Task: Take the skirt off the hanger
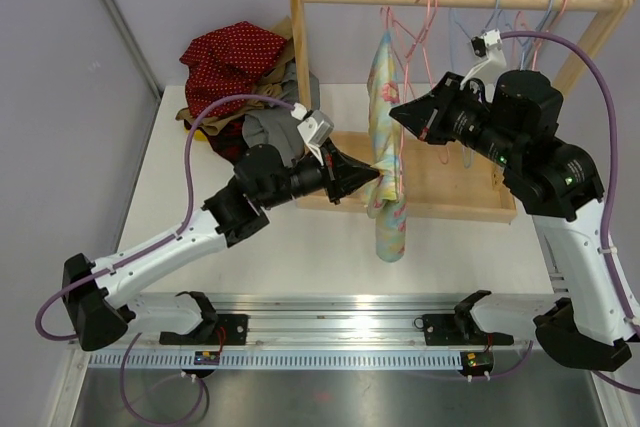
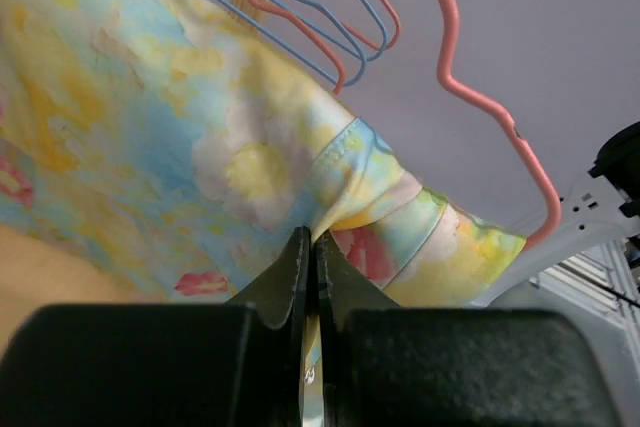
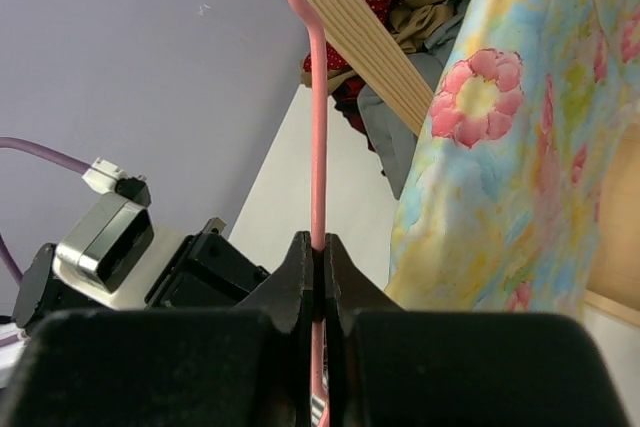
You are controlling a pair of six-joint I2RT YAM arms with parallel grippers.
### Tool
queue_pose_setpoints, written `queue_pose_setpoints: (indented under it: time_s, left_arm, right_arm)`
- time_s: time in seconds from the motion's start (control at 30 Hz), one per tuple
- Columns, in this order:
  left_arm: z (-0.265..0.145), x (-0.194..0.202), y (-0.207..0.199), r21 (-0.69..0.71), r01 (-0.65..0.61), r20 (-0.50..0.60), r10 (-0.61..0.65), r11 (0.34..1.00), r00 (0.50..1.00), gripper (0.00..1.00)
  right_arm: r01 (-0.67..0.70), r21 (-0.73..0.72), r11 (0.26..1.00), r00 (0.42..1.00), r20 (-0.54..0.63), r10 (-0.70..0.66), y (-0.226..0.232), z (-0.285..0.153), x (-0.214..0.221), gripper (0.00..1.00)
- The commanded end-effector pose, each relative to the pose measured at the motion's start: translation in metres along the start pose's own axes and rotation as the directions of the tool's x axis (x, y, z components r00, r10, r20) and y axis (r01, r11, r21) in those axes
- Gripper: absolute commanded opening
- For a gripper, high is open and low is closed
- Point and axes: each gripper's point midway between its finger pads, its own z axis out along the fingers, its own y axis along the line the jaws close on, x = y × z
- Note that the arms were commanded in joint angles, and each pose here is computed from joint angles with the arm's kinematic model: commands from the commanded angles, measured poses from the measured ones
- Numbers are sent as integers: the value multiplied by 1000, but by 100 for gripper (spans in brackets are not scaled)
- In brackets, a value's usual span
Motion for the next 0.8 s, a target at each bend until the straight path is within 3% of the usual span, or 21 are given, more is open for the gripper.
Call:
queue_pose_setpoints:
  time_s: [0.0,0.07,0.27,0.3,0.47,0.67,0.77]
  left_arm:
    - [-2,-8,-12,51,-2,69,-2,999,998,0]
    - [-8,9,-10,34,10,41,-11,999,999,0]
    - [-49,139,14,-111,122,-119,-135,986,984,0]
    - [-64,176,28,-175,133,-167,-163,975,972,0]
    - [-100,252,23,-260,183,-247,-249,948,936,0]
    - [-127,308,6,-345,126,-367,-258,930,894,0]
    - [-121,289,-12,-354,106,-341,-233,929,911,0]
  right_arm:
    - [20,-80,997,993,122,-10,26,-26,-30,0]
    - [23,-79,997,992,126,-13,27,-28,-32,0]
    - [57,-74,996,986,162,-45,35,-39,-48,0]
    - [64,-84,994,982,180,-48,40,-45,-55,0]
    - [89,-82,993,976,207,-70,46,-45,-69,0]
    - [112,-89,990,969,230,-89,56,-49,-83,0]
    - [112,-83,990,970,225,-91,54,-48,-82,0]
